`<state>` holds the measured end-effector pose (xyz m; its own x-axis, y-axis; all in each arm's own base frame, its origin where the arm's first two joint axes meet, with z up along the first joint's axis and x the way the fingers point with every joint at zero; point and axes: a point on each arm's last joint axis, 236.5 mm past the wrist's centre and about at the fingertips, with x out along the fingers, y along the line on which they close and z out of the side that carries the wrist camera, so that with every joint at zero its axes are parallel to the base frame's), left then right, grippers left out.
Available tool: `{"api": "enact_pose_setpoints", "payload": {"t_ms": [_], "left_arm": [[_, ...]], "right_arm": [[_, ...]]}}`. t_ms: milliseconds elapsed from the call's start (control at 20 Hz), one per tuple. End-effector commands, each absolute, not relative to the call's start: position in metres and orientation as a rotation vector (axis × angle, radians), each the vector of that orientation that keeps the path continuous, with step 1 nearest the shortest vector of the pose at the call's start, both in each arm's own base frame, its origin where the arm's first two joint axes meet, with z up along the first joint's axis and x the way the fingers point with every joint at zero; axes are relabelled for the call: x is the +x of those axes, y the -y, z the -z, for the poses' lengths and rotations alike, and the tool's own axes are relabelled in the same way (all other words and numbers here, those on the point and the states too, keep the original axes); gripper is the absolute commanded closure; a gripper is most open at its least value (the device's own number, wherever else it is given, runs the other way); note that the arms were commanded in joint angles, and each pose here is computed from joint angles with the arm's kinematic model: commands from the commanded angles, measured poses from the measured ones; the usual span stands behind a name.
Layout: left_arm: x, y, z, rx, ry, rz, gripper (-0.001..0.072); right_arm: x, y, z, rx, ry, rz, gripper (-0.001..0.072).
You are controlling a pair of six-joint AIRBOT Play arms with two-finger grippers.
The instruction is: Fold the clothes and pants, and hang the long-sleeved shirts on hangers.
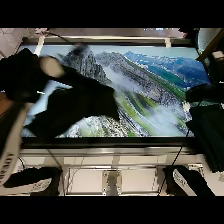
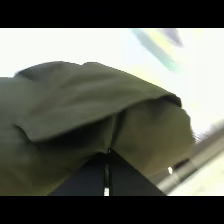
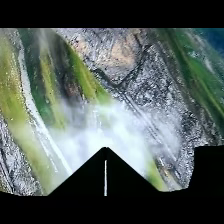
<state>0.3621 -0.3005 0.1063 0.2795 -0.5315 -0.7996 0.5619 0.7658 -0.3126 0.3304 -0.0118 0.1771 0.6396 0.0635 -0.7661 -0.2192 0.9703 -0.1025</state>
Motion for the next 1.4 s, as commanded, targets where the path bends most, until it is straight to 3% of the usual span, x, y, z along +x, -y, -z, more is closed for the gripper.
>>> {"api": "enact_pose_setpoints", "payload": {"t_ms": [0, 50, 150, 200, 250, 300, 500, 750, 850, 950, 1150, 1300, 1350], "left_arm": [[0.3, 0.435, -0.042, 0.126, -1.032, 0.949, 0.0684], [0.293, 0.456, -0.023, 0.132, -1.024, 0.967, 0.0567], [0.293, 0.466, -0.012, 0.101, -1.038, 0.948, 0.005], [0.304, 0.459, -0.019, 0.08, -1.027, 0.926, 0.001], [0.324, 0.445, -0.035, 0.049, -1.0, 0.896, 0.001], [0.345, 0.424, -0.055, 0.014, -0.969, 0.857, 0.0011], [0.424, 0.275, -0.112, -0.061, -0.919, 0.575, 0.0034], [0.48, 0.096, -0.079, -0.242, -1.017, 0.137, 0.0036], [0.484, 0.06, -0.045, -0.286, -1.097, 0.06, 0.0036], [0.49, 0.04, -0.014, -0.306, -1.146, 0.016, 0.0037], [0.495, 0.025, 0.044, -0.278, -1.239, 0.01, 0.0037], [0.492, 0.026, 0.072, -0.264, -1.292, 0.017, 0.0039], [0.492, 0.026, 0.076, -0.264, -1.298, 0.016, 0.0039]], "right_arm": [[0.334, 0.026, -0.2, -0.247, -0.818, -0.109, 0.0707], [0.334, 0.026, -0.2, -0.248, -0.819, -0.108, 0.0707], [0.336, 0.027, -0.2, -0.248, -0.811, -0.105, 0.0651], [0.338, 0.027, -0.199, -0.248, -0.805, -0.103, 0.0566], [0.341, 0.027, -0.196, -0.246, -0.809, -0.104, 0.0487], [0.344, 0.027, -0.191, -0.24, -0.82, -0.109, 0.0466], [0.362, -0.003, -0.146, -0.102, -0.917, -0.233, 0.0466], [0.376, -0.088, -0.095, 0.23, -1.077, -0.529, 0.0466], [0.371, -0.116, -0.069, 0.204, -1.162, -0.607, 0.0421], [0.36, -0.155, -0.049, 0.175, -1.235, -0.701, 0.0268], [0.317, -0.26, -0.024, 0.014, -1.281, -0.933, 0.0251], [0.299, -0.323, 0.0, -0.238, -1.159, -1.036, 0.0242], [0.297, -0.342, 0.007, -0.311, -1.097, -1.046, 0.0181]]}}
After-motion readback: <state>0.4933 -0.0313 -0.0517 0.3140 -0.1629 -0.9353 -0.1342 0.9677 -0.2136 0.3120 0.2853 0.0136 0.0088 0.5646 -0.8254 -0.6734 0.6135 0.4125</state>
